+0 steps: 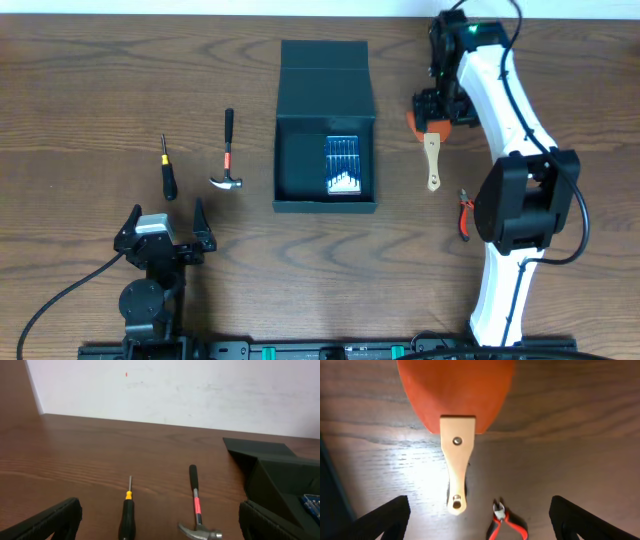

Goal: Pack container
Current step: 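Move the right gripper back to the orange scraper handle, then close the right gripper on the scraper's wooden handle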

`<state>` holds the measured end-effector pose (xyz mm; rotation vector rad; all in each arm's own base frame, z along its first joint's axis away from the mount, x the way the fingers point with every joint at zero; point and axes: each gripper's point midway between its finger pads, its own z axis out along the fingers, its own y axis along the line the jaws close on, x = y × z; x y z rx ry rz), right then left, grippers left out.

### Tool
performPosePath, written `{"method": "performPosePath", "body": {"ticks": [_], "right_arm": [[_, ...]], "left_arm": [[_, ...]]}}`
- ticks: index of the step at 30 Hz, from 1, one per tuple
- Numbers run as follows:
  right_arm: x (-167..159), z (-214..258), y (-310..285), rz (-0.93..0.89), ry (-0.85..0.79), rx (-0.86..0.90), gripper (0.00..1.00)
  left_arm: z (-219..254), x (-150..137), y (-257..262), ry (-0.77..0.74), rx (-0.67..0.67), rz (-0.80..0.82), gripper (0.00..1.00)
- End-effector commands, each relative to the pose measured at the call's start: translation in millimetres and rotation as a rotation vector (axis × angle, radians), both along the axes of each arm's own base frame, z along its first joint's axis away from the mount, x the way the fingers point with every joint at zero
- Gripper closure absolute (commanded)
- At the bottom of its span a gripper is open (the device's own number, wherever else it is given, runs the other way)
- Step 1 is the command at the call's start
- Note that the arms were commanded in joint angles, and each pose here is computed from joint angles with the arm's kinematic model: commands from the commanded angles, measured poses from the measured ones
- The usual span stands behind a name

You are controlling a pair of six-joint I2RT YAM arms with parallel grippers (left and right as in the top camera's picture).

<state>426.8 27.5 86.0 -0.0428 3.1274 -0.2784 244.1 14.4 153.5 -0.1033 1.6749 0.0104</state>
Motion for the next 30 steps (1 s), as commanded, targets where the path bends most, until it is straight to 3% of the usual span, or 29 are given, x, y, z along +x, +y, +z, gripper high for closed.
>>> {"method": "performPosePath", "body": {"ticks": [1, 14, 30], "right_arm": [[-7, -17, 7, 0.089, 0.041, 0.027, 0.06], [-36, -78, 7, 0.125, 0.127, 0.078, 0.06], [-24, -87, -6, 0.070, 0.072, 0.166, 0.06]], "left_arm": [[-17, -1, 1, 0.049, 0.016, 0.003, 0.02], [-17, -1, 1, 0.049, 0.016, 0.003, 0.01], [-17, -1, 1, 0.049, 0.016, 0.003, 0.01]]}}
